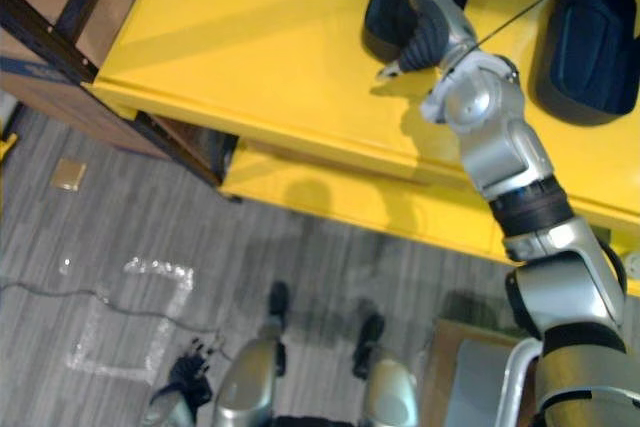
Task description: Walk over and take plastic housings, then place them on the shelf
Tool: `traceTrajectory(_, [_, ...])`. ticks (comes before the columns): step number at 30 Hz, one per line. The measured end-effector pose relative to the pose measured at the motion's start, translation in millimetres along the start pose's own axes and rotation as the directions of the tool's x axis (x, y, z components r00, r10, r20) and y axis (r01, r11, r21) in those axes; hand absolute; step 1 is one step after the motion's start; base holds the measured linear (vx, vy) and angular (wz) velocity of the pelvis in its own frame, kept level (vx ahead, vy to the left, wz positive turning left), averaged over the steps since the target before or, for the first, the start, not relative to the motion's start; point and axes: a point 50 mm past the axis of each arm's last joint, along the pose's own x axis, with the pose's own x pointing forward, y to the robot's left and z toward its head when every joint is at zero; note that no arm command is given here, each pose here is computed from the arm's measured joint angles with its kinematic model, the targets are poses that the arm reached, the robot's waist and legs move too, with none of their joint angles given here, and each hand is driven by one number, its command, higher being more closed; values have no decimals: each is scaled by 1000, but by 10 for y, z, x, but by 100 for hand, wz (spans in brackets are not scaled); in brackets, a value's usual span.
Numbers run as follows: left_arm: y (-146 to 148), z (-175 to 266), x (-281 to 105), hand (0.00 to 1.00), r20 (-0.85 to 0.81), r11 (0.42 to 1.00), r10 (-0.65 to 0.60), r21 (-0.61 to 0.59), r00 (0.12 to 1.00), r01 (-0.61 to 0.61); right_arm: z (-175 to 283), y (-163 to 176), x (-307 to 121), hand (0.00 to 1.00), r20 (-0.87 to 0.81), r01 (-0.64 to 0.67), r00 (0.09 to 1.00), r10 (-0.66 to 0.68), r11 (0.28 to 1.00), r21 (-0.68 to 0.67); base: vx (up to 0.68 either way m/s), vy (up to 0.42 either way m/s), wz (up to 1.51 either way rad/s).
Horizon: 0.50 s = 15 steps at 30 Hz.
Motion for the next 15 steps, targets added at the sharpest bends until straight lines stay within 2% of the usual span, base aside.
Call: traceTrajectory(15, [30,-1,3,0,-15,999,6,43,1000,-5,-85,164,-58,0,-22,-202,979,201,979,-23,5,-4,3])
